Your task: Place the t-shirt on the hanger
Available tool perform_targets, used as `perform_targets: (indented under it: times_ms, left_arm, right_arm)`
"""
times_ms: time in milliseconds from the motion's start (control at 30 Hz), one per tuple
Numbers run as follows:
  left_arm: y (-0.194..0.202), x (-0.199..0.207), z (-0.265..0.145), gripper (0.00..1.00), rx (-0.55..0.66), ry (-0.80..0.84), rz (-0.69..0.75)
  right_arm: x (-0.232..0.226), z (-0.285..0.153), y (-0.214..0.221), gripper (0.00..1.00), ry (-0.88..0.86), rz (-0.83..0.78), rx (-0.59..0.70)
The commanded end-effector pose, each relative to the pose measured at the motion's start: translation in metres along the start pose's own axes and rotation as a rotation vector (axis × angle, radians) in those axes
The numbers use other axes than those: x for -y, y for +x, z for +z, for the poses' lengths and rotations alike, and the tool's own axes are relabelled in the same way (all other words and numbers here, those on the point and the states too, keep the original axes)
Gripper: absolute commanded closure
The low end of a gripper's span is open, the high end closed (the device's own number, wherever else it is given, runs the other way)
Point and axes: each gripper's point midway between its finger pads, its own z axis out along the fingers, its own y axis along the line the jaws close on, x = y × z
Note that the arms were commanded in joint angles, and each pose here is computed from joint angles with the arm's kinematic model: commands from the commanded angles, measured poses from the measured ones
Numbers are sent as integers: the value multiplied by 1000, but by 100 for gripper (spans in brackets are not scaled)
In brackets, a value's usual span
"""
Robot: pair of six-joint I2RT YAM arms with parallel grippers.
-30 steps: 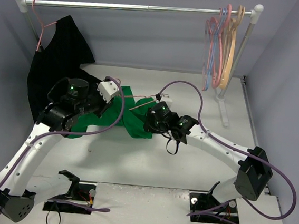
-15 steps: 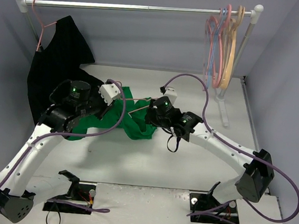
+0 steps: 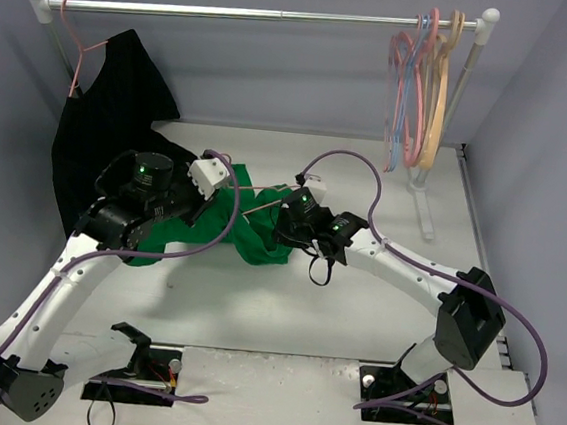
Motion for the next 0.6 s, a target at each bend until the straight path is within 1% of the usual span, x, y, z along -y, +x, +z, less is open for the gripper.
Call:
perform_targets:
  times_ms: [0,167,267,300,400,467,567]
  left_arm:
    - [-39,-13,-7,100,123,-50,36]
    - [-39,-14,-6,100,122,-55,38]
    - [-41,-14,-7,100,130,-55,39]
    - [-42,-13,-7,100,134,-52,39]
    - [-42,-12,-9,100,133,-50,36]
    - [-41,-12,-9,100,133,-48,33]
    - [-46,-9,-13,100,156,-37,29]
  right_arm:
    - [-6,2,-5,68,-30,30,21]
    - [-7,2,-5,71,-35,13,16]
    - [0,5,-4,77,-19,11,8]
    - [2,6,-4,84,-18,10,6]
    - [12,10,-8,100,0,-3,24]
    - [20,15,-6,100,11,-11,15]
    - [29,16,-18,100,9,-10,38]
